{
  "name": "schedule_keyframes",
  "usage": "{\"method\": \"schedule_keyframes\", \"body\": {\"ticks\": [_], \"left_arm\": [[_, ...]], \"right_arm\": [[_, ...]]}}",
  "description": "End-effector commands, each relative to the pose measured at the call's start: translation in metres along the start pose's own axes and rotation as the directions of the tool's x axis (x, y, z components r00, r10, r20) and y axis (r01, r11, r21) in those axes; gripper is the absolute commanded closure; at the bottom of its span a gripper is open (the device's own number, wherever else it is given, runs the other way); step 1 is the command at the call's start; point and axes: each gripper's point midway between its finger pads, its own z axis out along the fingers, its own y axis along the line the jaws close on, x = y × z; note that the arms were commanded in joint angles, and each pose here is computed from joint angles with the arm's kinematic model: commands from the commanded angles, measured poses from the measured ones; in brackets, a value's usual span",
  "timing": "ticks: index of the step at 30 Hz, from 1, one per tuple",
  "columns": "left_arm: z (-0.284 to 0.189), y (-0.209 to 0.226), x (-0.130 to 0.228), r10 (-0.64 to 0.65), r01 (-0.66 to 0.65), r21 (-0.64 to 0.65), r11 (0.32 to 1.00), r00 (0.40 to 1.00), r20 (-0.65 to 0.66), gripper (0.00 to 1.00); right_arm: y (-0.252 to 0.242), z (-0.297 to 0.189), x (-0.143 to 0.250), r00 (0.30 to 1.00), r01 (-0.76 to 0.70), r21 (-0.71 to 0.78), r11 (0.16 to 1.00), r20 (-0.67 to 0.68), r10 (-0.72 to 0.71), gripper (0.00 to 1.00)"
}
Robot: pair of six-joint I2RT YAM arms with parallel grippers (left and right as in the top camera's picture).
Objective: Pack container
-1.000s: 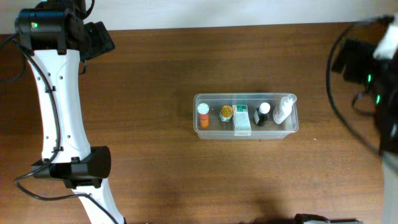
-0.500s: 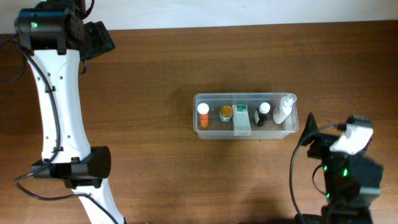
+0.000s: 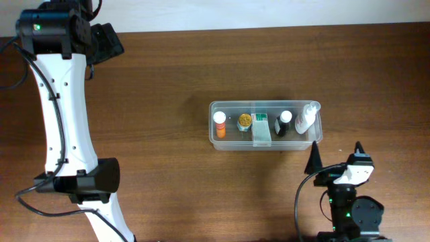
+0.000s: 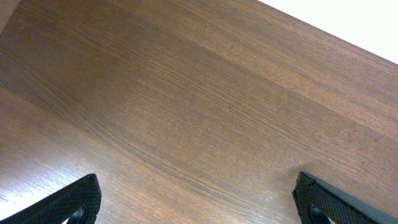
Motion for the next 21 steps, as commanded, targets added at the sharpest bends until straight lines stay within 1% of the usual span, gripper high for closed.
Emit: {"method": "schedule_keyframes", "body": {"ticks": [1, 8, 21], "left_arm": [[-0.011, 0.003, -0.004, -0.021, 0.021, 0.006, 1.000, 0.999, 0.030, 0.01], [-0.011, 0.003, -0.004, -0.021, 0.021, 0.006, 1.000, 0.999, 0.030, 0.01], [-0.011, 0.003, -0.004, -0.021, 0.021, 0.006, 1.000, 0.999, 0.030, 0.01]], "right_arm": [[0.004, 0.003, 0.012, 1.000, 0.014, -0.025, 1.000, 0.012, -0.014, 0.02], [0.003, 0.006, 0.037, 0.999, 0.012, -0.023, 1.000, -0.047, -0.014, 0.02], [0.003, 0.006, 0.037, 0.999, 0.013, -0.020, 1.000, -0.046, -0.014, 0.02]]}}
